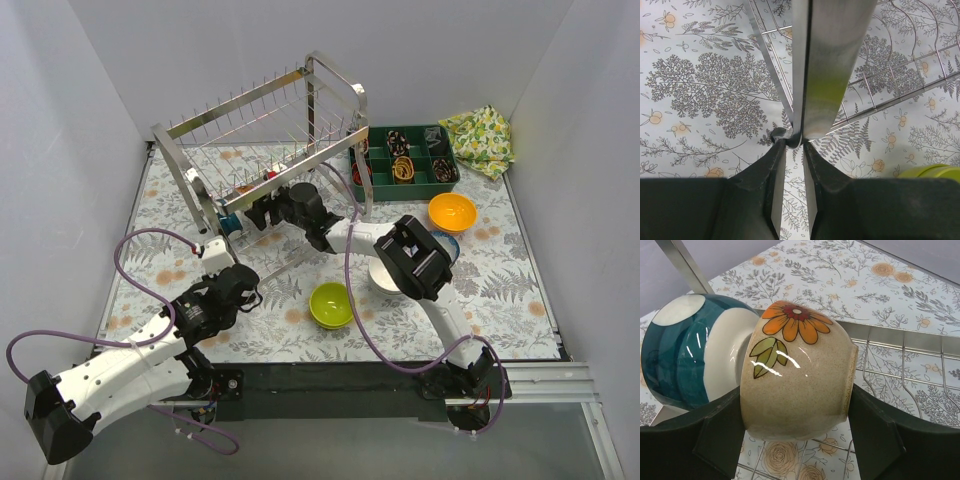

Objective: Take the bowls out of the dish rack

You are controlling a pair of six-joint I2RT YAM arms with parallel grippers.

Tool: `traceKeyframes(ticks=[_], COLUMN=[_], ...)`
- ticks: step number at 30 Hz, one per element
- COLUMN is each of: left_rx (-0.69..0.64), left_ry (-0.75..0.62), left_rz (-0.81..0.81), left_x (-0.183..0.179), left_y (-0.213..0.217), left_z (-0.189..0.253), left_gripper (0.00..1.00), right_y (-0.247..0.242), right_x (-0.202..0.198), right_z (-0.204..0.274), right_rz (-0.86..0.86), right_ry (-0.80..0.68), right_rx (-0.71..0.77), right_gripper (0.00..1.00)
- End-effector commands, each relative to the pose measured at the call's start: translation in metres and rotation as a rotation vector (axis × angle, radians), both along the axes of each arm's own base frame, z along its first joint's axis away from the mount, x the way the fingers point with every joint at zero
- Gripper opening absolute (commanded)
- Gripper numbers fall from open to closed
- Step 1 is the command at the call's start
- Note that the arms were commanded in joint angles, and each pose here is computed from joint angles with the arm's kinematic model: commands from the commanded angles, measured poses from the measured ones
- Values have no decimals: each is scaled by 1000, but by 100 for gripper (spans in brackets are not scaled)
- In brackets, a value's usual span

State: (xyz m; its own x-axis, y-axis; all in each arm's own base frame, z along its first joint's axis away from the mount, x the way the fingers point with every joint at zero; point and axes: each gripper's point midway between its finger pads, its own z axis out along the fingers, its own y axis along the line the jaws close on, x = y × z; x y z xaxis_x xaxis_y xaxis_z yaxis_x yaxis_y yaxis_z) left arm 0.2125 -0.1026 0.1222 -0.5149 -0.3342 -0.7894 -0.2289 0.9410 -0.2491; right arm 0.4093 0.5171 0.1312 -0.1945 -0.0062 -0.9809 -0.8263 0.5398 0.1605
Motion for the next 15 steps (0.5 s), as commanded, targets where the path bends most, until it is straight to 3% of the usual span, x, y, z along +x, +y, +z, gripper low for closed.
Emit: traceKeyframes(ticks=[1,4,15], left_rx=[-57,-56,-35], left_ry=[-53,-54,-54], left_rz=[20,21,73], left_x=[10,10,10], left_y=[-8,-8,2], left_z=[17,17,17], left_gripper=[18,17,7], right_y=[7,3,-24], right_x=[-12,-9,-5], right_z=[58,67,105], right_rz=[-15,-75,-238], right_ry=[-172,-232,-393], right_rx=[27,7,20], right_gripper=[8,1,1])
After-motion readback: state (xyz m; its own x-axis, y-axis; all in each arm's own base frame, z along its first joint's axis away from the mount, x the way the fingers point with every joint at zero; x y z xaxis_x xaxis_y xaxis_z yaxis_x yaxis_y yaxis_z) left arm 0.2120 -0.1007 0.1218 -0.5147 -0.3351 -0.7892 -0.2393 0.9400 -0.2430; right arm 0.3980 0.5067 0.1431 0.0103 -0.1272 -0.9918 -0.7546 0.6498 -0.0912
